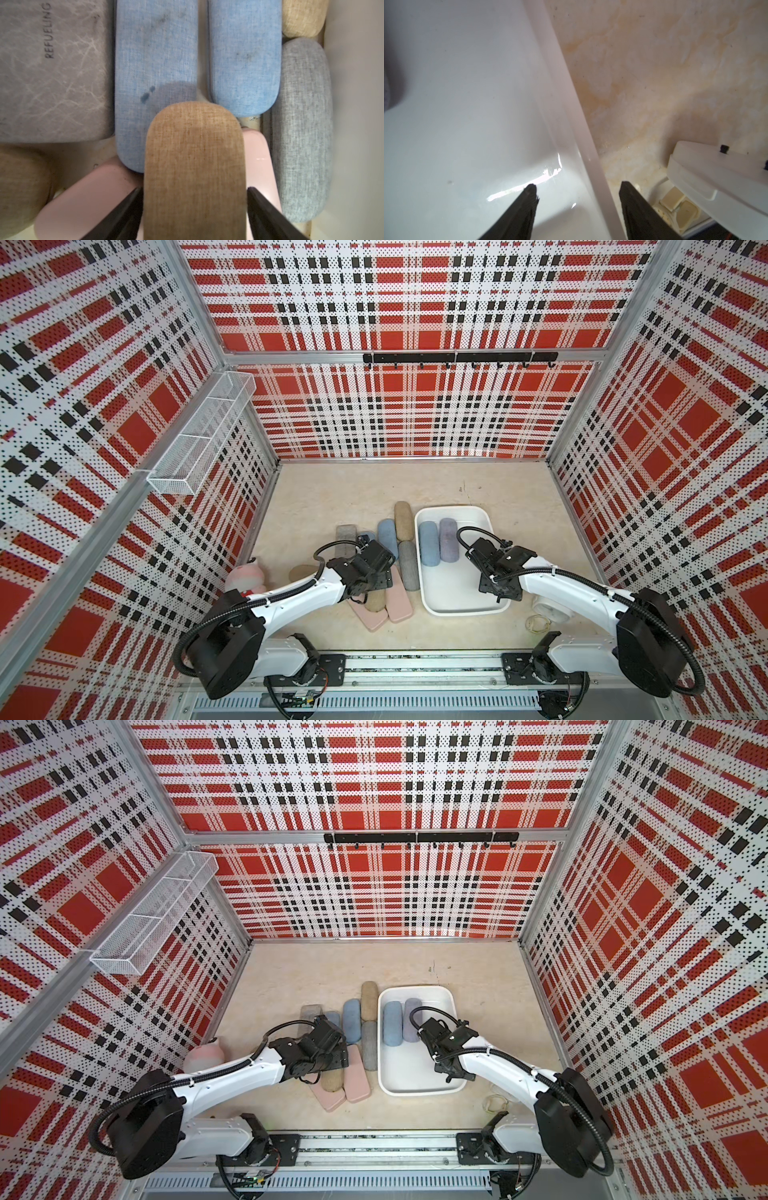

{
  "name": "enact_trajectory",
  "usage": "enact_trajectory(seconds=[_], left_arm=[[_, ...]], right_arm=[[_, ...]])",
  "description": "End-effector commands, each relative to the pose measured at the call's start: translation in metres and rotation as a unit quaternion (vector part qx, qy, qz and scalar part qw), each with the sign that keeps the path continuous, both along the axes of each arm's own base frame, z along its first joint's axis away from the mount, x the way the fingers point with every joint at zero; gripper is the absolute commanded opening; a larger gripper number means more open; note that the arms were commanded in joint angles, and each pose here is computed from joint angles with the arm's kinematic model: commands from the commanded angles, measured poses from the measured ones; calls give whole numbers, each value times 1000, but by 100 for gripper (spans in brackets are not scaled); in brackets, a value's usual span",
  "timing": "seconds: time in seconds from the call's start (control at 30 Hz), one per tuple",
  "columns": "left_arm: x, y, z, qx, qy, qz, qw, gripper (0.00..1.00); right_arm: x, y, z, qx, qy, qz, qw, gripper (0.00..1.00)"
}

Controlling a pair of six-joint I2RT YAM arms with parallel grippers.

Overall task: Put the glasses cases into the storage boxes
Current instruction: Adjust the storage box at the center of the board, then pick up the glasses case.

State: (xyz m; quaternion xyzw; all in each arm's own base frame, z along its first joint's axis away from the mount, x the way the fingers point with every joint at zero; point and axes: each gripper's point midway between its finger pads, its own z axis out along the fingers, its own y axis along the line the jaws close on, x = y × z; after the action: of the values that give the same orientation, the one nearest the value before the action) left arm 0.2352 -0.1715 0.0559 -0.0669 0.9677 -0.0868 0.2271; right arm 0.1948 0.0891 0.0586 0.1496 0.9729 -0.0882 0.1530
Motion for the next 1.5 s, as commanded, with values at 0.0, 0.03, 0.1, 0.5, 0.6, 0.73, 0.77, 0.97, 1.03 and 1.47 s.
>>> enact_trajectory(seconds=[0.0, 0.03, 0.1, 0.5, 0.6, 0.73, 0.77, 0.97, 1.03, 1.47], left_arm=[[11, -6, 13, -11, -19, 1, 1000, 80], [11, -6, 14, -11, -20, 1, 1000, 80], [12, -6, 15, -13, -22, 1, 1000, 80], [18, -10, 8, -1, -14, -10, 1000, 73], [19, -11, 11, -2, -16, -12, 1000, 70], [20, -11, 15, -6, -22, -10, 1000, 68], [20, -11, 15, -6, -21, -9, 1000, 67], [21, -11, 9, 3, -17, -10, 1000, 62], [22, -12, 10, 2, -19, -10, 1000, 60], [27, -17, 16, 2, -25, -17, 1000, 54]], right_arm=[[-11, 17, -4, 30, 5, -24, 999, 65], [-14, 18, -6, 26, 10, -25, 999, 65], [-18, 19, -9, 23, 16, -27, 999, 67], [8, -2, 39, -42, -34, -19, 998, 77], [9, -6, 36, -48, -30, -19, 998, 73], [6, -13, 27, -67, -15, -20, 997, 71], [5, -16, 25, -75, -10, -20, 997, 71], [1, -31, 25, -100, -5, -38, 994, 71], [3, -31, 27, -94, -13, -39, 995, 71], [12, -42, 33, -106, -16, -50, 993, 70]])
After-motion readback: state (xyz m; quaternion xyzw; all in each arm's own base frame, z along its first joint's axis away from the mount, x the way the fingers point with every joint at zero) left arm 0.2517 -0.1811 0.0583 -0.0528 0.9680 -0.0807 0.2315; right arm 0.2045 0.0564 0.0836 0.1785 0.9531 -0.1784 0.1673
